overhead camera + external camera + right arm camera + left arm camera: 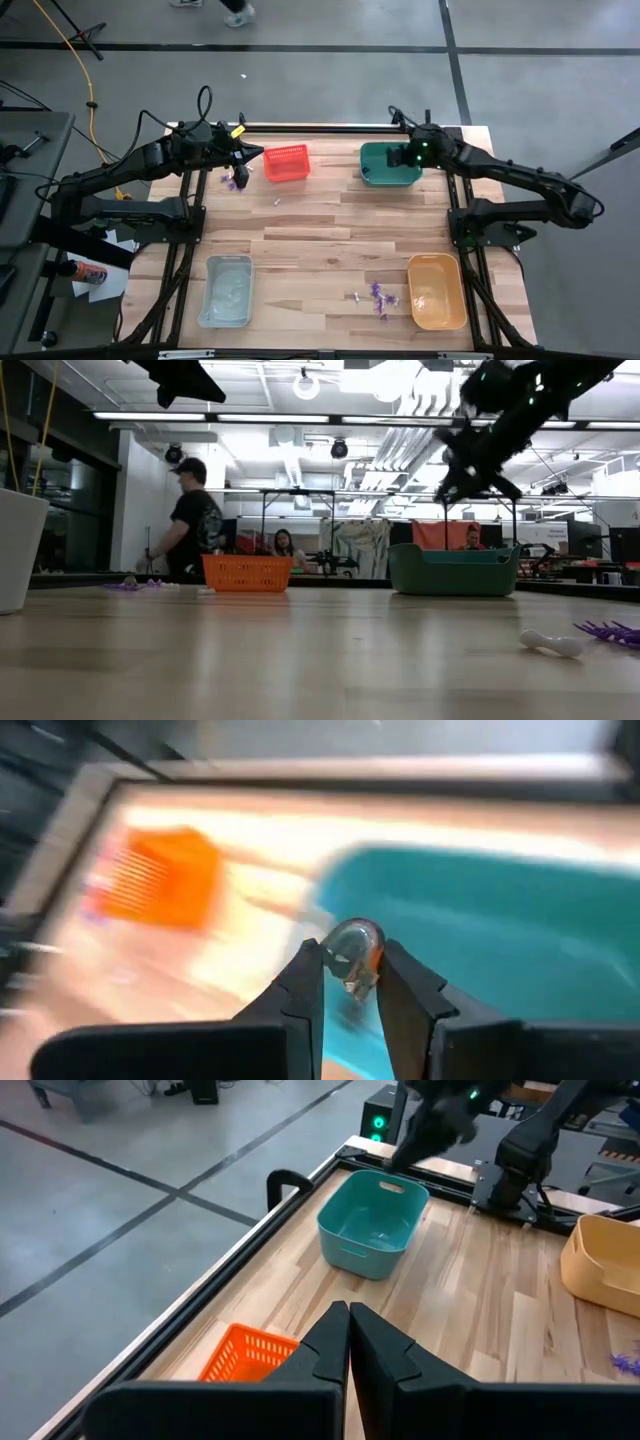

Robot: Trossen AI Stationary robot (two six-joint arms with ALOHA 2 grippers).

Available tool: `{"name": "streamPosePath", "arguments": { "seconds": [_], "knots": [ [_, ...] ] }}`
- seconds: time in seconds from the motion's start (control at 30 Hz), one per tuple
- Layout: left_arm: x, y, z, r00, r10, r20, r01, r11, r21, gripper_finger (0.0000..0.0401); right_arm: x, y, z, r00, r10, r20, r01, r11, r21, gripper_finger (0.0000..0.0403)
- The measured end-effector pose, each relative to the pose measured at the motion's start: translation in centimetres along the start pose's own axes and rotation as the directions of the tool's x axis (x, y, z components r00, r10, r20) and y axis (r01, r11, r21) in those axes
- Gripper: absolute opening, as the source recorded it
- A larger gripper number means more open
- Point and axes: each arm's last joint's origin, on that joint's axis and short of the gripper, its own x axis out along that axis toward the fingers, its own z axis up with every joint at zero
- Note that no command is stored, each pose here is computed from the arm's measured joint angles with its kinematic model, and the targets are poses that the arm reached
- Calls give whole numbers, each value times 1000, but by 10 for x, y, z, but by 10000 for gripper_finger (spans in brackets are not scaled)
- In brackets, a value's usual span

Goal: Sort Halloween decoration
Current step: Put the black skull toy into the green bin

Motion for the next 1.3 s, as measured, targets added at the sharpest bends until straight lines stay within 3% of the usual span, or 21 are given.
{"name": "streamPosePath", "arguments": {
  "seconds": [0.1, 0.27, 0.4, 0.63, 0.83, 1.17, 1.3],
  "knots": [
    [0, 0, 0, 1000, 0, 0, 0, 1000, 1, 0, 14, -9, -4, 993, -78, -83, 80, 997, 18, 58],
    [0, 0, 0, 1000, 0, 0, 0, 1000, 0, 0, 41, -9, -7, 988, -69, -137, 75, 996, 39, 58],
    [0, 0, 0, 1000, 0, 0, 0, 1000, 0, 0, 60, -9, -9, 965, -132, -225, 143, 989, 30, 58],
    [0, 0, 0, 1000, 0, 0, 0, 1000, 0, 0, 83, 10, 10, 925, -257, -279, 227, 964, -135, 59],
    [0, 0, 0, 1000, 1, -2, -1, 1000, 0, 0, 99, 16, 20, 868, -401, -294, 365, 915, -171, 94],
    [0, 0, 0, 1000, 1, -2, -1, 1000, 1, 0, 107, 18, 19, 849, -410, -333, 368, 911, -185, 171],
    [0, 0, 0, 1000, 1, -2, -1, 1000, 1, 0, 99, 23, 24, 875, -344, -340, 286, 935, -211, 180]
  ]
}}
